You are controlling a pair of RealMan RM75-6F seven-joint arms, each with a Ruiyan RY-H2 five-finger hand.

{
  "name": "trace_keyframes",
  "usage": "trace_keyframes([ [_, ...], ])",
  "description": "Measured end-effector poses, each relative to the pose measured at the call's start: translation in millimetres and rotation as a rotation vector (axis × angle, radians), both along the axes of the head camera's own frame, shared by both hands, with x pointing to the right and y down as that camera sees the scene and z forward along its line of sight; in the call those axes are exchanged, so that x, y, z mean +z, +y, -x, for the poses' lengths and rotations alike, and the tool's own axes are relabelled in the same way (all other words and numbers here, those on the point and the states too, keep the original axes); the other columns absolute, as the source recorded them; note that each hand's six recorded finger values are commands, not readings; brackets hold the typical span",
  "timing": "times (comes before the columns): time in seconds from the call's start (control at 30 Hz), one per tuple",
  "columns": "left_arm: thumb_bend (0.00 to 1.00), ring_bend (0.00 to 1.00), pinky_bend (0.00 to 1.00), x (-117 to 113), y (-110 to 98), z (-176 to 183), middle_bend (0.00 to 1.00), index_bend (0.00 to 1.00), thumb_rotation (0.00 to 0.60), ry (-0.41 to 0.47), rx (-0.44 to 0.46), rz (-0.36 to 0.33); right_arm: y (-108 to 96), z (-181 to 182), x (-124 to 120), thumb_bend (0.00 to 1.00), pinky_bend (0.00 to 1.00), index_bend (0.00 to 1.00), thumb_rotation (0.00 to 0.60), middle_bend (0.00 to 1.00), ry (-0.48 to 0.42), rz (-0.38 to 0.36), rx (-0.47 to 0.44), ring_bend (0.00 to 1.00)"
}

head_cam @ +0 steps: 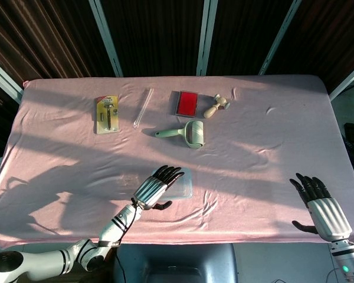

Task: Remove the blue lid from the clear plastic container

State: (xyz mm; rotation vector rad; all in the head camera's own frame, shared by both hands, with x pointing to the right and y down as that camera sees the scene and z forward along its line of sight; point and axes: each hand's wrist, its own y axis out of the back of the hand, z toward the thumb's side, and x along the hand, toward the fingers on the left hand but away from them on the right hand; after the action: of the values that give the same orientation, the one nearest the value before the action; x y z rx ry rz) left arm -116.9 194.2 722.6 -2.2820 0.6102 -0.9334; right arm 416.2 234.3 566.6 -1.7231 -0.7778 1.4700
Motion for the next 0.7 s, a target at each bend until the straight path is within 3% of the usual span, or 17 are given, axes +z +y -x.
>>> trace_keyframes([
  [0.47, 0.26, 0.00, 0.01, 14.8, -7.2, 5.4, 0.01, 0.00, 0.600, -0.055, -0.045, 0.052, 1.2, 2.1, 1.3, 0.16, 0.00, 0.00, 0.600, 0.00, 0.004, 0.007, -0.009, 0.00],
  [0.53, 0.26, 0.03, 0.04, 17.1, -7.5, 4.7, 0.08, 0.00, 0.600, -0.061, -0.051, 0.057, 1.7, 3.3, 1.7, 0.16, 0.00, 0.00, 0.600, 0.00, 0.004, 0.008, -0.013, 0.00],
  [0.7, 0.26, 0.22, 0.21, 22.0, -6.7, 2.2, 0.32, 0.00, 0.600, -0.062, -0.070, 0.087, 3.1, 7.9, 3.2, 0.16, 0.00, 0.00, 0.600, 0.00, 0.001, 0.011, -0.030, 0.00],
])
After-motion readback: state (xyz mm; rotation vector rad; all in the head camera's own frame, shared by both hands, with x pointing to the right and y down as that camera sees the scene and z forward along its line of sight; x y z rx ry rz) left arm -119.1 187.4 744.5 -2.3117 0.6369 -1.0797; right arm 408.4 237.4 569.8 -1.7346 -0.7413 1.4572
